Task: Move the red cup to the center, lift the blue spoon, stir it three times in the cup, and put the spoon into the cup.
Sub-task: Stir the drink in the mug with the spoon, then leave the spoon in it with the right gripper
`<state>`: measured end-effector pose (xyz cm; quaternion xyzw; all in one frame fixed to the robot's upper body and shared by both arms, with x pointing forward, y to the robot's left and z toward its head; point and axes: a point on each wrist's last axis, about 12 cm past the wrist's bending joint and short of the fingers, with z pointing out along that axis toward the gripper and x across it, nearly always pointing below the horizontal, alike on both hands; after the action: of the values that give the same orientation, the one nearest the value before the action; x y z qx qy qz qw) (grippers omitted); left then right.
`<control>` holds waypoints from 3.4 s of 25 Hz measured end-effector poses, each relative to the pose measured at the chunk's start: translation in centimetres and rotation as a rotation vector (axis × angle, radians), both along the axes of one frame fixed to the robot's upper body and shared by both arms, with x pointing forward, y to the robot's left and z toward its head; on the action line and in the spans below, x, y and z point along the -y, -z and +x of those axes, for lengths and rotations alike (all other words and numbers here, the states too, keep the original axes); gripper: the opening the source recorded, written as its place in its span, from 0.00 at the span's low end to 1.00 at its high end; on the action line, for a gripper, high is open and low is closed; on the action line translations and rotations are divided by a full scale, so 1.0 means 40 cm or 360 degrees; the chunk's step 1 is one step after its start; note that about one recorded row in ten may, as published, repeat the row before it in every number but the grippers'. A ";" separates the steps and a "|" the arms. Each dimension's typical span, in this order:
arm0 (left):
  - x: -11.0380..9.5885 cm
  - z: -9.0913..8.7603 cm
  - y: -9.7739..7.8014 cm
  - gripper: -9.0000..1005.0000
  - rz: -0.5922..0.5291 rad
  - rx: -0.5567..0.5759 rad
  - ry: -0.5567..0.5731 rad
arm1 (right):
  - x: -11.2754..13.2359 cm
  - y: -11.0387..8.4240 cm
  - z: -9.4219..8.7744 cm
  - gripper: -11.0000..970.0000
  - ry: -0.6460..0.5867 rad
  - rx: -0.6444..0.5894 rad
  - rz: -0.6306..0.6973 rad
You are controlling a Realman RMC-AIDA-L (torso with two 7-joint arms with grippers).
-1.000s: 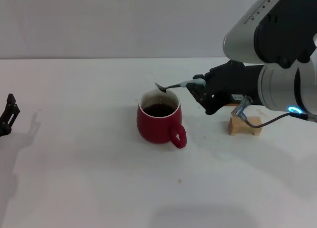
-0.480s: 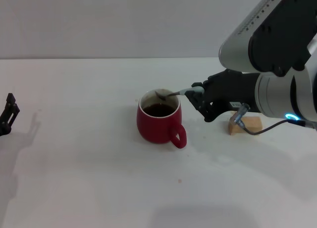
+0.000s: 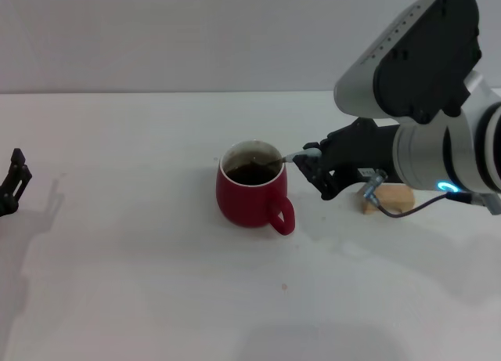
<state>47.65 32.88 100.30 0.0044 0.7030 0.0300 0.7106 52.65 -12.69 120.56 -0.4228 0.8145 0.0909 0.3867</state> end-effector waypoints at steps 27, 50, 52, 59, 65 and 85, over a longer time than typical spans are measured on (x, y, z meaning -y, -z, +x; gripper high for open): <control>0.001 0.001 -0.001 0.85 -0.0001 0.0005 0.0002 | -0.071 0.070 0.070 0.16 -0.0079 -0.0072 -0.0058; 0.004 0.006 -0.002 0.85 0.0004 0.0000 0.0018 | -0.068 0.055 0.066 0.16 -0.0082 -0.0066 -0.0063; 0.004 0.007 -0.002 0.85 0.0005 0.0000 0.0019 | -0.078 0.054 0.062 0.16 -0.0100 -0.0061 -0.0062; 0.007 0.006 -0.002 0.85 0.0002 0.0001 0.0022 | -0.096 0.064 0.087 0.16 -0.0106 -0.0033 -0.0066; 0.008 0.008 -0.002 0.85 0.0002 0.0003 0.0024 | -0.086 0.068 0.119 0.16 -0.0053 0.0007 -0.0064; 0.011 0.011 -0.003 0.85 0.0005 0.0004 0.0037 | -0.105 0.060 0.078 0.16 -0.0133 -0.0005 -0.0070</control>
<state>48.11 32.44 100.44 0.0136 0.7020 0.0231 0.7117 55.77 -8.48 118.16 -0.4647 0.7986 0.0898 0.3718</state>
